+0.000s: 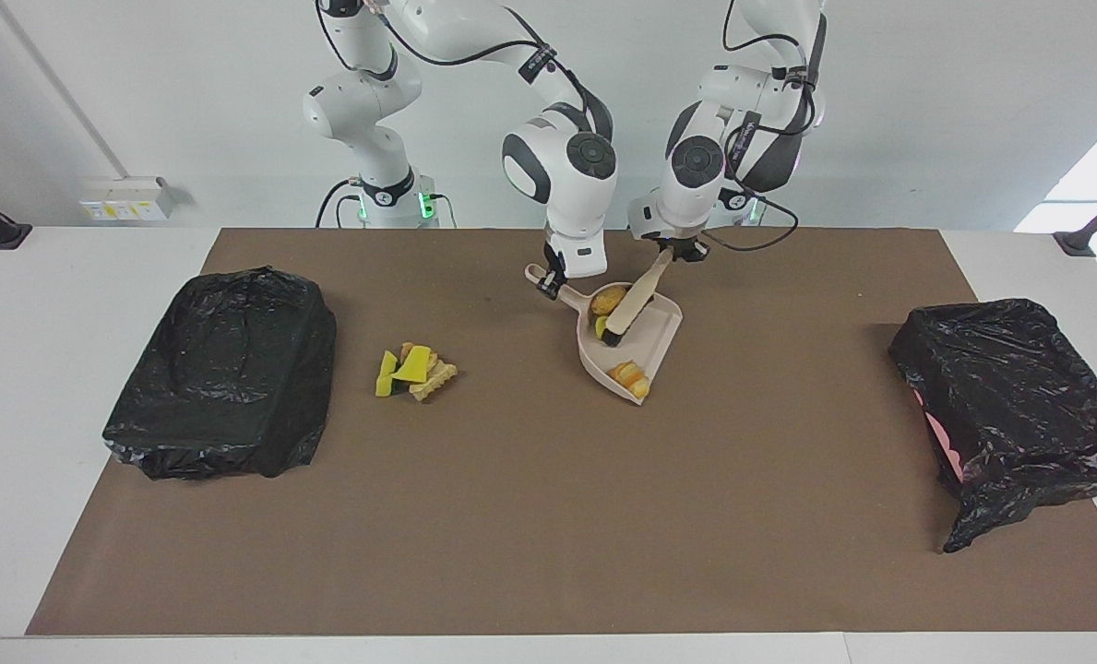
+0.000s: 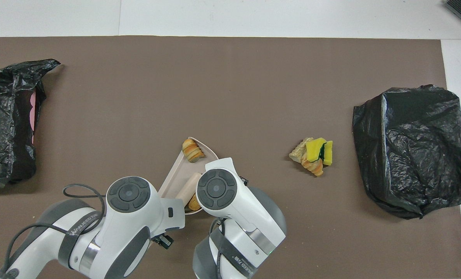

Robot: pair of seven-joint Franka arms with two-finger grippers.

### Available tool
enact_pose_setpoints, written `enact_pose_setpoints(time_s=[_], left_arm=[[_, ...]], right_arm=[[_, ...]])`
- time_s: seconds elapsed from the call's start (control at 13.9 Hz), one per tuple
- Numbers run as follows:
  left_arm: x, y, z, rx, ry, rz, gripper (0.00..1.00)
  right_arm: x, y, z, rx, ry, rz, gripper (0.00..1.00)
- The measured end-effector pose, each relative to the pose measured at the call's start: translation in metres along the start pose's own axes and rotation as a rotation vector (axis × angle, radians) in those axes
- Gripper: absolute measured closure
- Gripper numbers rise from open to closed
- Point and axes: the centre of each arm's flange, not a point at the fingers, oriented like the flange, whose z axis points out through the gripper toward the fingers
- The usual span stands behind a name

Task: Sweep and dump trash in bin
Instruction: 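Carry the loaded dustpan with the right gripper toward the black bag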

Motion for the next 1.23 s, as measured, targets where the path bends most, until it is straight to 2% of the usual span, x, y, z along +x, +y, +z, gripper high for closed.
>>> enact_pose_setpoints(time_s=[0.14,0.36,0.5,0.79,1.01,1.23], left_arm=[[-0.001,-0.017,-0.014,-0.021,0.015,-0.038,0.73],[-0.011,-0.077,-0.049,-0.063,0.067,-0.155,0.73],[-0.021,-0.109,-0.067,-0.059,0.093,-0.206,0.73],[-0.033,-0.151,-0.075,-0.070,0.112,-0.318,0.73],[-0.030,-0.149,-0.071,-0.079,0.093,-0.474,0.73],[-0.008,-0.090,-0.068,-0.041,0.069,-0.553,0.73]], right_arm=[[0.000,0.000,0.000,0.000,0.000,0.000,0.67],[0.000,0.000,-0.001,-0.001,0.002,0.000,0.67],[-0.001,0.007,-0.007,-0.003,0.014,0.012,0.67],[-0.023,0.044,-0.041,-0.005,0.060,0.084,0.67],[-0.066,0.091,-0.087,-0.021,0.109,0.181,0.67],[-0.122,0.147,-0.119,-0.040,0.121,0.292,0.67]])
